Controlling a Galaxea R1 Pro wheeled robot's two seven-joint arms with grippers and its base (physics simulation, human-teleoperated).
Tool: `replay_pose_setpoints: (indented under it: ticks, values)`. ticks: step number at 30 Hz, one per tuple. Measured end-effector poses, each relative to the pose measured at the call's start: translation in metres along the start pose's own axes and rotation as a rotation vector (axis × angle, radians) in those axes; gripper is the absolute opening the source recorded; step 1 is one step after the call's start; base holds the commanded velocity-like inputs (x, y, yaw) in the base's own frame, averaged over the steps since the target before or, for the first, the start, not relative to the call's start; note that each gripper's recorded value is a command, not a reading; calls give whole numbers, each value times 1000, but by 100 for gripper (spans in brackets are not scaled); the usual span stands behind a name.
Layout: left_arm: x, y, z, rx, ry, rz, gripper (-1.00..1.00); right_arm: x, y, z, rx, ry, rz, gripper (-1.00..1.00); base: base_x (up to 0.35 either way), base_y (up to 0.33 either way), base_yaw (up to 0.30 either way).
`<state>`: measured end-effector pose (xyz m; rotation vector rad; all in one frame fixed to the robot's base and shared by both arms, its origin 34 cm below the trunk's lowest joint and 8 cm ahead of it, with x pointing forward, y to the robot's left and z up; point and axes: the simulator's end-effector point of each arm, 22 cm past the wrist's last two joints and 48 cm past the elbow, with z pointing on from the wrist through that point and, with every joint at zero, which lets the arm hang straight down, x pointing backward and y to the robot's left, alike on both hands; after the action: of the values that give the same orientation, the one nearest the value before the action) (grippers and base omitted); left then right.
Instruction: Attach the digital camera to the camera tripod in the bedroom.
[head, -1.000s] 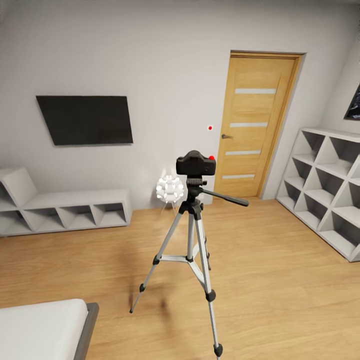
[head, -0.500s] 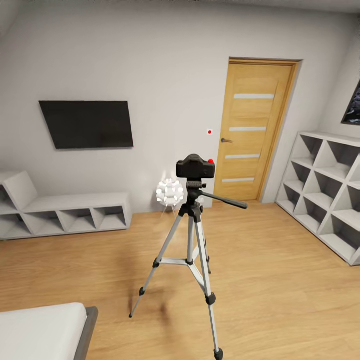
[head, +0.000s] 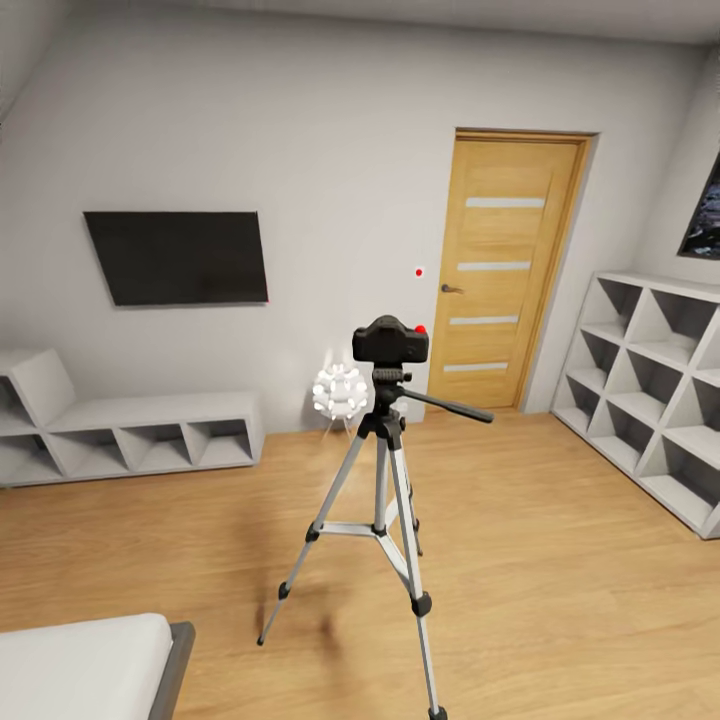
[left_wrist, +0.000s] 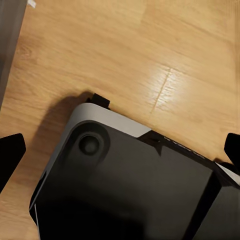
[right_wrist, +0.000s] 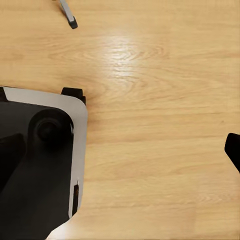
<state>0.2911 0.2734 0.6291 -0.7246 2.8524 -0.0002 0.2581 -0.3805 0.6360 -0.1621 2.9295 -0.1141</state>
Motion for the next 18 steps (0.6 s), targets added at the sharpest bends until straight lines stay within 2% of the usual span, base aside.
replay_pose_setpoints:
  ticks: [18]
  values:
    - [-10, -5, -3, 14, -25, -1, 100, -10, 2, -2, 4, -24, 2, 100, 0, 0, 0]
